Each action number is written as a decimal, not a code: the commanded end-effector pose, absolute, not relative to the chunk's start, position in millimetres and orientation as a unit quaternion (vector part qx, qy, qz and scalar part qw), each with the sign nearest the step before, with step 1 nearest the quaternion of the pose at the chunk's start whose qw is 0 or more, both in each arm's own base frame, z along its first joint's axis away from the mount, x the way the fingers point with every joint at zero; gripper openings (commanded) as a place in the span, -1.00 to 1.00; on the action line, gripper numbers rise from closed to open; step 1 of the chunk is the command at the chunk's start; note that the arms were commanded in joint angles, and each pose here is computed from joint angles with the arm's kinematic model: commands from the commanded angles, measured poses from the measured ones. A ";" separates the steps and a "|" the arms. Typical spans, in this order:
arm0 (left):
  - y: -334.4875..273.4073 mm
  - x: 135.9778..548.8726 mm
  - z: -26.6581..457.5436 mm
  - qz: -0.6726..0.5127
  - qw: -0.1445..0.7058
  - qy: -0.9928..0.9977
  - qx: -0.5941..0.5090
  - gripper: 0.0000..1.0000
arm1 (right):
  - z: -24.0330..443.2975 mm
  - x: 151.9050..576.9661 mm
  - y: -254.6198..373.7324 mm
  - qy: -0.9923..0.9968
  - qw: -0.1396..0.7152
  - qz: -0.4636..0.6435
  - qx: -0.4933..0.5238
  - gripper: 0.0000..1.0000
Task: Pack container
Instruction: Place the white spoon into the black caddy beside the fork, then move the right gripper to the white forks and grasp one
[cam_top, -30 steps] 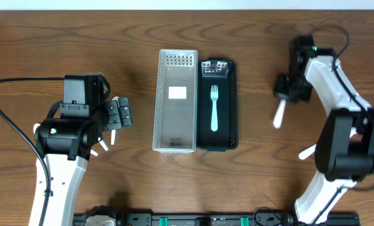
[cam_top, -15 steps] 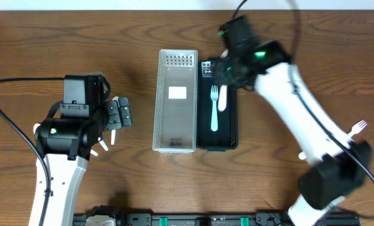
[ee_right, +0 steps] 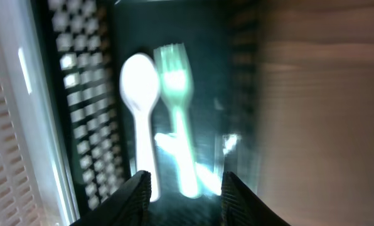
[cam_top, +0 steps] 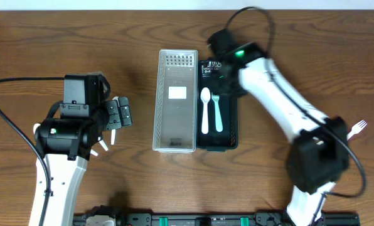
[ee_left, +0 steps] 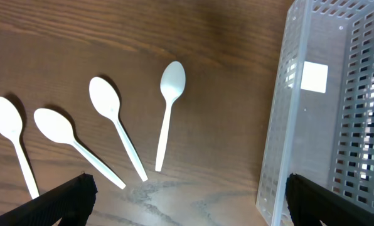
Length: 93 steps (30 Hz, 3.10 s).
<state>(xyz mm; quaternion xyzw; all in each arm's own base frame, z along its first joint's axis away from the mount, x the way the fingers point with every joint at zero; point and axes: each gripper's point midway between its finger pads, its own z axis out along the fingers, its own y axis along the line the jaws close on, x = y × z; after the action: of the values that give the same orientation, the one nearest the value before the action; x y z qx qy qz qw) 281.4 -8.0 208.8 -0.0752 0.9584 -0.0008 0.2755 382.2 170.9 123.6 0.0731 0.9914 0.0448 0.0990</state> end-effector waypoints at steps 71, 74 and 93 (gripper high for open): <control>-7.4 284.7 218.1 -0.001 0.289 0.955 -0.071 0.96 | -18.9 274.6 -147.2 0.903 0.019 -0.032 0.427 0.77; -7.4 284.7 218.1 -0.001 0.289 0.955 -0.071 0.96 | -18.9 274.5 -147.1 0.903 0.018 -0.032 0.427 0.56; -7.4 284.7 218.1 -0.001 0.289 0.955 -0.071 0.96 | -19.0 274.7 -145.0 0.904 0.017 -0.026 0.427 -0.40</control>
<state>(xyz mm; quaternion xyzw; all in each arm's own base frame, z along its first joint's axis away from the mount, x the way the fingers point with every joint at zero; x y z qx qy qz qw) 282.9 -8.0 209.7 -0.0753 0.9574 -0.0013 0.2787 284.8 -145.6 -6.0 0.4251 0.9039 -0.0208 0.0425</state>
